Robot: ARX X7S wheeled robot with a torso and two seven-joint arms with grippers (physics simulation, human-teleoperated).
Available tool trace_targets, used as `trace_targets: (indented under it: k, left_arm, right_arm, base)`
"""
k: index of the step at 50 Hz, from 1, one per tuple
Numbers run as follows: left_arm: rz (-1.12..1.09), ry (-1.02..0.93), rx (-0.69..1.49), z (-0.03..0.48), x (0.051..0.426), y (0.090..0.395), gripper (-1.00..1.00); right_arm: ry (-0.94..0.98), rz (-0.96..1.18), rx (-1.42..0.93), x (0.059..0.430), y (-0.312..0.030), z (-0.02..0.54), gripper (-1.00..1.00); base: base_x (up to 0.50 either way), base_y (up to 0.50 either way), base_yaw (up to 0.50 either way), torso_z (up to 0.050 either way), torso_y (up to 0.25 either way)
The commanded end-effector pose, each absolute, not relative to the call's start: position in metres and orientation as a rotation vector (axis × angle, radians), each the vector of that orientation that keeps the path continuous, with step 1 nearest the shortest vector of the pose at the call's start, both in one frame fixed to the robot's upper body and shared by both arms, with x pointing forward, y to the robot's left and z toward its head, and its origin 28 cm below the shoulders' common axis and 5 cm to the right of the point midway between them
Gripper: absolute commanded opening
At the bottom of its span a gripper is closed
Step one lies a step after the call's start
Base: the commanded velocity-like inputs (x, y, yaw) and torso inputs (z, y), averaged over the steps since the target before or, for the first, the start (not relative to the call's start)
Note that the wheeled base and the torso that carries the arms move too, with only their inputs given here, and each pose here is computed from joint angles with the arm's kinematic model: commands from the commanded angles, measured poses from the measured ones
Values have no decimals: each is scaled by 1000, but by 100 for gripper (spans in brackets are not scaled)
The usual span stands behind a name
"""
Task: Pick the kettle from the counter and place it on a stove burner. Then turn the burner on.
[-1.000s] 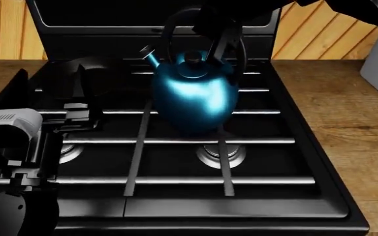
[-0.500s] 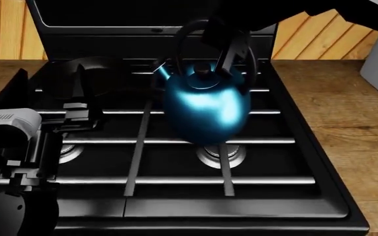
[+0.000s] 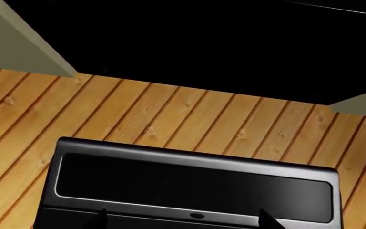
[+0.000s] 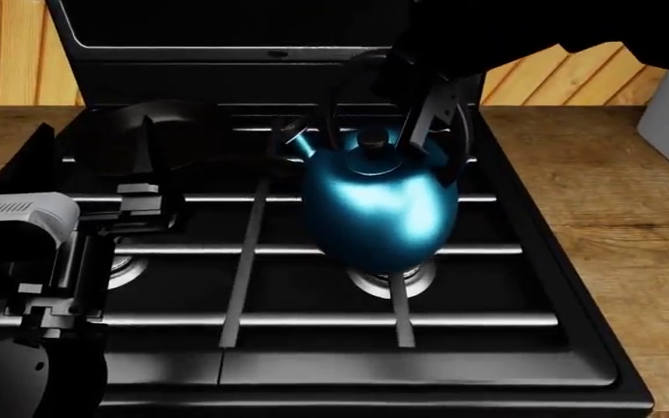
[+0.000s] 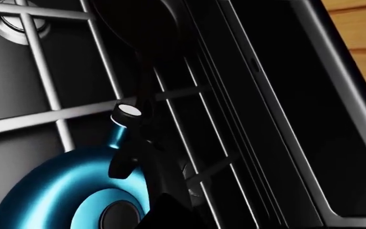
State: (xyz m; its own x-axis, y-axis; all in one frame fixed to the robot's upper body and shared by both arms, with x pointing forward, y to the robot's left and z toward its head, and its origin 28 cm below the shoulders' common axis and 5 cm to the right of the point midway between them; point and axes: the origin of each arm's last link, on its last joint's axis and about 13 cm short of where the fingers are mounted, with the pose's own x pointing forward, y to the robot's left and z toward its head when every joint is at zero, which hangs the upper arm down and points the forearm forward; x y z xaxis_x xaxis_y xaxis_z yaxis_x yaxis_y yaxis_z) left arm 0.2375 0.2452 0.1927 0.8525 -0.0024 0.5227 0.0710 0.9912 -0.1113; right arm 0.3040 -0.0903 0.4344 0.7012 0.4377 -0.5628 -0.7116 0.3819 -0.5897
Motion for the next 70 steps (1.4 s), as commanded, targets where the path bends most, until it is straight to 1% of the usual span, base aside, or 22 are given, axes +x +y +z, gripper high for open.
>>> trace_targets:
  k: [1,21,70]
  left_arm:
    - [-41,-549,-127,193,237,245,100]
    - [-49,-545,-123,191,238,243,100]
    - [-54,-543,-119,191,237,242,100]
  right_arm:
    - [296,702,-921,300,-96,437,-100]
    - [297,667,-885,302,-110,425,-100]
    - [350,681,-809,310,-114,375,-100]
  base:
    - [0,0,0,0,0]
    - [0,0,0,1,1]
    - [0,0,0,0,1]
